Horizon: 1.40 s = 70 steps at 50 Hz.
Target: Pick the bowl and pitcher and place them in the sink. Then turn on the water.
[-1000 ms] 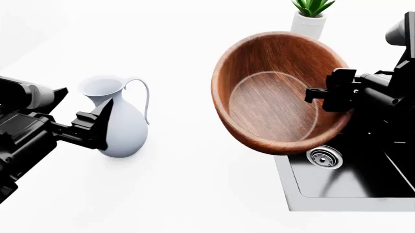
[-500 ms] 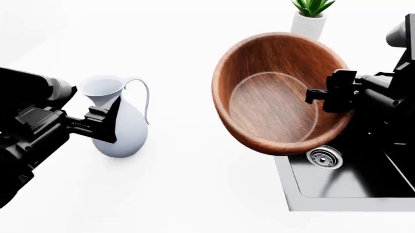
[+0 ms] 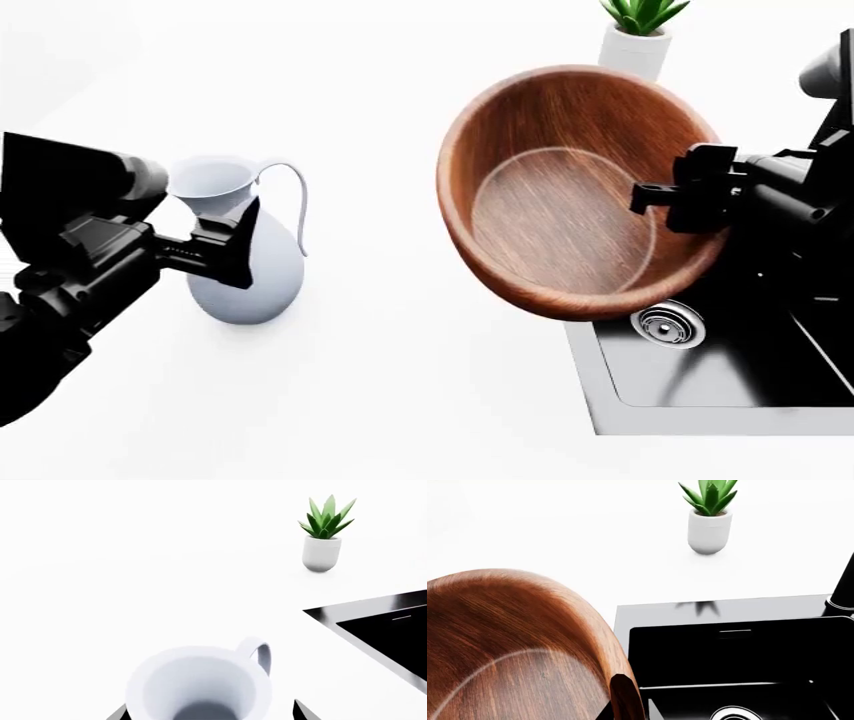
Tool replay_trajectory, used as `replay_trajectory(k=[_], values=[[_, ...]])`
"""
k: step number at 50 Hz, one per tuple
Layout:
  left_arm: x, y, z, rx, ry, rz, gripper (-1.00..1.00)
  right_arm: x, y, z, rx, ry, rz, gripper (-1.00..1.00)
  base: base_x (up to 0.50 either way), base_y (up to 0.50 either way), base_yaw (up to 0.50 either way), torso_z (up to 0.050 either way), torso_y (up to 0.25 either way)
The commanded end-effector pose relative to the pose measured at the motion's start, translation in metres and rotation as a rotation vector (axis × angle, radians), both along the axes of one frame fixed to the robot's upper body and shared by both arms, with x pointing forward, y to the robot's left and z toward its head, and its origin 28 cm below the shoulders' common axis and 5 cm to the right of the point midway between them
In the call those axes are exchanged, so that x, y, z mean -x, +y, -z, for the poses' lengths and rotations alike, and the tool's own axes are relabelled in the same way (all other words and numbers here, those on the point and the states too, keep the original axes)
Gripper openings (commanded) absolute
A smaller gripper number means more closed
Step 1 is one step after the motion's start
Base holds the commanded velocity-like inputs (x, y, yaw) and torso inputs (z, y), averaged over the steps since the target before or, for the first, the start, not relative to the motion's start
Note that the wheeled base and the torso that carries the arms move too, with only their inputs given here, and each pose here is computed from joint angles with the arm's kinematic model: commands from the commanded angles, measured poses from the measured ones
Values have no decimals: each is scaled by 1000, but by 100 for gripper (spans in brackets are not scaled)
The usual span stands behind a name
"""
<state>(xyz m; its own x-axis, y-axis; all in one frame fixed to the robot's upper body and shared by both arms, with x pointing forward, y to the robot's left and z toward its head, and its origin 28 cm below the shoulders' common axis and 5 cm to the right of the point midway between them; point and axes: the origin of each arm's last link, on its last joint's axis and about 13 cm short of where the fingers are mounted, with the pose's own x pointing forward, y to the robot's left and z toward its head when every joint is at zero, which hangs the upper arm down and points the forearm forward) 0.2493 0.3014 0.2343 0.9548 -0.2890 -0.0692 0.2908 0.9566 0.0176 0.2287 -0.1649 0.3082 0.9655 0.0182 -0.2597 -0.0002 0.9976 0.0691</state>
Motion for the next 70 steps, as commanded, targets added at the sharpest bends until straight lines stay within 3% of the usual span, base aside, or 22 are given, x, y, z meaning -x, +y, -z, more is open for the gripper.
replay_trajectory(k=[1, 21, 22, 40, 55, 70], values=[[-3, -2, 1, 3, 5, 7, 100, 0, -1, -2, 0, -17, 17, -100, 0, 0, 0, 0, 0], [-8, -4, 4, 19, 11, -1, 100, 0, -2, -2, -1, -18, 19, -100, 0, 0, 0, 0, 0], [-8, -4, 4, 19, 10, -7, -100, 0, -2, -2, 0, -18, 18, -100, 0, 0, 0, 0, 0], [-7, -3, 2, 33, 2, -29, -100, 0, -2, 0, 6, -19, 23, -100, 0, 0, 0, 1, 1], [27, -16, -67, -9, -208, -32, -100, 16, -6, 5, -11, -48, 17, -100, 0, 0, 0, 0, 1], [33, -20, -83, -37, -239, -38, -100, 18, -12, 11, -37, -33, 29, -100, 1, -261, 0, 1, 1]])
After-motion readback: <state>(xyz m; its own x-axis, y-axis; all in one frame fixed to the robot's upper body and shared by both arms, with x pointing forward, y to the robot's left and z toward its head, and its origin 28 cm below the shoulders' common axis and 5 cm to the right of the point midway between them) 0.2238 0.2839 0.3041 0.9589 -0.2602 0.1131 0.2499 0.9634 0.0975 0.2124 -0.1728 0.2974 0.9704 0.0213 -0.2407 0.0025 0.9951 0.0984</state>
